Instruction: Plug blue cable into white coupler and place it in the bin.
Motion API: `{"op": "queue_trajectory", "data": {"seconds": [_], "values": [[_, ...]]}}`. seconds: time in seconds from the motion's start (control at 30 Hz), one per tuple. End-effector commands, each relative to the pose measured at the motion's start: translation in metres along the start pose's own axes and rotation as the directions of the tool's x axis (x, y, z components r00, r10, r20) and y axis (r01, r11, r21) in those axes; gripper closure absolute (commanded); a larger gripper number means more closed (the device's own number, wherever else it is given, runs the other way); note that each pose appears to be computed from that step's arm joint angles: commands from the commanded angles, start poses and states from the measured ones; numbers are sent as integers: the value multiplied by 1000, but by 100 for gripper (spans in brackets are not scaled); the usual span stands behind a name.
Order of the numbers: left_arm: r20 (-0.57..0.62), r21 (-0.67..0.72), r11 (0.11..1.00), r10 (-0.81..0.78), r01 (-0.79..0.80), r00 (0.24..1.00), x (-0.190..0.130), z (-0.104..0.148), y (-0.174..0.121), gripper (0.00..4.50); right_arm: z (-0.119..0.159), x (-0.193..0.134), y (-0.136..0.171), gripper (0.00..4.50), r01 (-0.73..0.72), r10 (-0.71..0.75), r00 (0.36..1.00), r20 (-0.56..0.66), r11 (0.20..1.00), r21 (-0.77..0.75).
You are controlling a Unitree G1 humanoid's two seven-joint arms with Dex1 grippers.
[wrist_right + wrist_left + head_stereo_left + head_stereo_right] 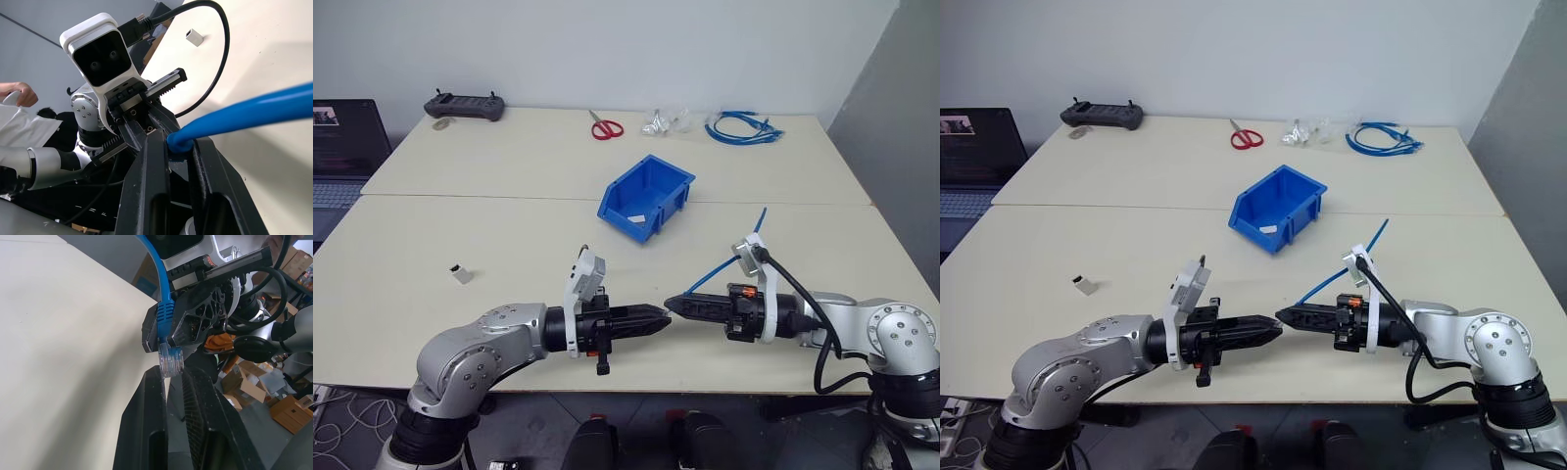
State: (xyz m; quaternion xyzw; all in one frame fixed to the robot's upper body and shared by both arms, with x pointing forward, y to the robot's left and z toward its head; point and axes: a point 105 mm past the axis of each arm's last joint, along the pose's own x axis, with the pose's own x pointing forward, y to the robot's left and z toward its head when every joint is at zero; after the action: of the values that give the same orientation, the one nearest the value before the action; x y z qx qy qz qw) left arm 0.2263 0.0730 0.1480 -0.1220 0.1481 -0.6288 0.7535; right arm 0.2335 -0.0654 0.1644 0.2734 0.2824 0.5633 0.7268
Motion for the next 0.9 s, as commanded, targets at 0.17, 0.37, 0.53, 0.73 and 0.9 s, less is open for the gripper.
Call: {"op": "queue_trajectory", "data": {"seconds": [0.17,0.37,0.53,0.73,0.9], "values": [[-74,86,996,21,-14,997,-4,-8,2,332,14,1,10,429,-31,33,999,42,999,-40],[-194,226,966,170,-125,966,-25,-34,15,213,21,1,1,429,-3,6,1000,28,994,-108],[-18,335,721,648,-606,761,-54,-19,61,109,32,4,-6,429,8,-2,1000,31,985,-170],[153,187,53,985,-981,82,-122,-25,94,9,41,9,-16,429,0,5,1000,26,979,-203],[111,-70,-401,907,-913,-407,-176,-41,102,9,46,17,-15,429,-32,32,999,-1,974,-226]]}}
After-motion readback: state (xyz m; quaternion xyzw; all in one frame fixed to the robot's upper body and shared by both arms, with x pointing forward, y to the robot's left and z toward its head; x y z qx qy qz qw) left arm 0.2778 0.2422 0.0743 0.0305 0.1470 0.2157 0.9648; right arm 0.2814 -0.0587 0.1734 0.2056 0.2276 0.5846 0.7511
